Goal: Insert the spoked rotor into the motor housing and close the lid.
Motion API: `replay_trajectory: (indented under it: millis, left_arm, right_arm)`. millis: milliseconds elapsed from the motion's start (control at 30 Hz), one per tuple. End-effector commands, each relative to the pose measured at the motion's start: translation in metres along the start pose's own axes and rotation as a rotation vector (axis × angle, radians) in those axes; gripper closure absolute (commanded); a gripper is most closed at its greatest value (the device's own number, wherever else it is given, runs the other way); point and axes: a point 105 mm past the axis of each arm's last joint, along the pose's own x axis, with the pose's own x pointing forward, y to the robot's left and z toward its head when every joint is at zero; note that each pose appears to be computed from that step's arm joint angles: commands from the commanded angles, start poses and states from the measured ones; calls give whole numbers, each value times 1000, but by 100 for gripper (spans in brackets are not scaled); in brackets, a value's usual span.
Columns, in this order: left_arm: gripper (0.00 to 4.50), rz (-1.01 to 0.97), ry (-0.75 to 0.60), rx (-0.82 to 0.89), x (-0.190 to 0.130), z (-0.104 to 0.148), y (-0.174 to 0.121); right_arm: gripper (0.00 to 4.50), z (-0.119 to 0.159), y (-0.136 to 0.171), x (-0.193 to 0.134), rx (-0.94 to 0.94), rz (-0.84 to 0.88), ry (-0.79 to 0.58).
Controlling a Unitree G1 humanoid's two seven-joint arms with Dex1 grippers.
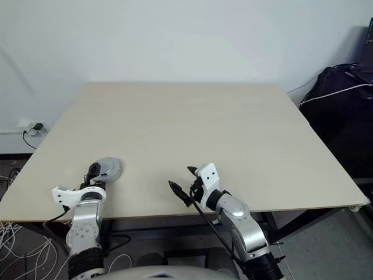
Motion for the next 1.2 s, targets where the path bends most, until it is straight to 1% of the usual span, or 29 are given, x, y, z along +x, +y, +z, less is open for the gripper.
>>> replay_trajectory:
  millis: [33, 167, 267, 367, 500, 600, 700, 800, 1067, 1200]
  left_arm:
    - [5, 74, 92, -104, -23, -43, 14]
    - [5, 91, 134, -95, -38, -46, 21]
    - [5, 70, 208, -11, -49, -52, 21]
    - [5, -19, 253, 133, -59, -53, 12]
    - [5, -243, 276, 430, -72, -59, -13]
    - [5, -349, 257, 529, -76, -64, -26]
    - [5, -437, 228, 681, -77, -67, -34]
    - [5, -530, 150, 851, -78, -67, -41]
    - [5, -650, 45, 1142, -81, -72, -36]
    - [5, -690, 18, 1208, -86, -75, -35]
  right_arm:
    - [0, 11, -1, 1, -12, -4, -35]
    - [0, 10, 0, 1, -12, 4, -33]
    - [0, 10, -1, 1, -3, 3, -28]
    - [0, 9, -2, 0, 1, 3, -24]
    - [0, 7, -4, -2, -13, -3, -19]
    - [0, 5, -7, -4, -28, -22, -17]
    - [0, 4, -13, -6, -57, -59, -20]
    - [0, 2, -19, -8, -79, -101, -34]
    - [0, -4, -24, -14, -171, -153, -50]
    - [0, -6, -27, -17, -187, -194, -66]
